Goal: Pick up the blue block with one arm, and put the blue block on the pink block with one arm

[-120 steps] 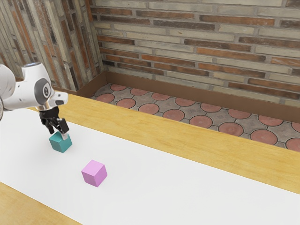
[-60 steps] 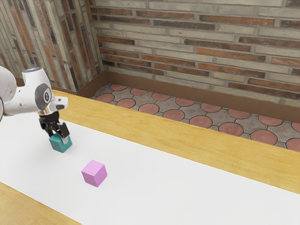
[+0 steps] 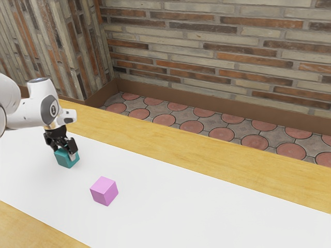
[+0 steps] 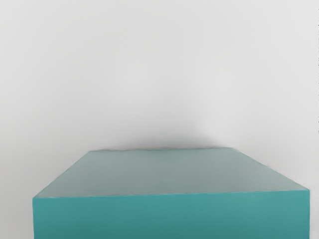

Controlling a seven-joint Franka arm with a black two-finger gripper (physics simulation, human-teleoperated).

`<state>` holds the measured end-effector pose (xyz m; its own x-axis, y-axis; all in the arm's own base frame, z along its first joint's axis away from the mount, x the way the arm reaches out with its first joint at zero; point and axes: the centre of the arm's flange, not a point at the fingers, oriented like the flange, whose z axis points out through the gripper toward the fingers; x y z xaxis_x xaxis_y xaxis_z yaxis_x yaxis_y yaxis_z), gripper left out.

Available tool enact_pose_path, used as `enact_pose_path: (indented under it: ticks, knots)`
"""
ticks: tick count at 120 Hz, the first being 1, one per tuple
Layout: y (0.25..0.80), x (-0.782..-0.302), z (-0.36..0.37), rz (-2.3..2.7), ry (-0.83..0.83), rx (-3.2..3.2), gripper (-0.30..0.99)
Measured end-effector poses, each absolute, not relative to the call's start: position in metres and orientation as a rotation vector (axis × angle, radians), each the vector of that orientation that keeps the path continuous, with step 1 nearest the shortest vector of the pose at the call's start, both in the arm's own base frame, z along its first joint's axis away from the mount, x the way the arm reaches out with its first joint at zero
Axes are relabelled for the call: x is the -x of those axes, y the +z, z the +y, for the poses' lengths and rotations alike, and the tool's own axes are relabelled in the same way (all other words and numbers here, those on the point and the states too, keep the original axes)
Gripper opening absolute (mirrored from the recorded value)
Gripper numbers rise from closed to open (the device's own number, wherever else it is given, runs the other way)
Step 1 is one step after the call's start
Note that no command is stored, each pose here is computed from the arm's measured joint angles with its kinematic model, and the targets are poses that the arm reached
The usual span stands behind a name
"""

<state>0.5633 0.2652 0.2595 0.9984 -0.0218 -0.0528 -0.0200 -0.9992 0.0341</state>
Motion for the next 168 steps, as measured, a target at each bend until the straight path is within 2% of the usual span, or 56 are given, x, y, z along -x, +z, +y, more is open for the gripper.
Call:
enact_pose_path:
  ticks: [88, 134, 152, 168]
  knots:
    - [0.260, -0.565, 0.264, -0.002, -0.079, -3.120, 0.45]
    - [0.267, -0.566, 0.263, 0.012, -0.073, -3.124, 0.40]
    - [0.320, -0.563, 0.241, -0.035, 0.005, -3.123, 0.39]
    - [0.359, -0.537, 0.186, -0.144, 0.030, -3.086, 0.40]
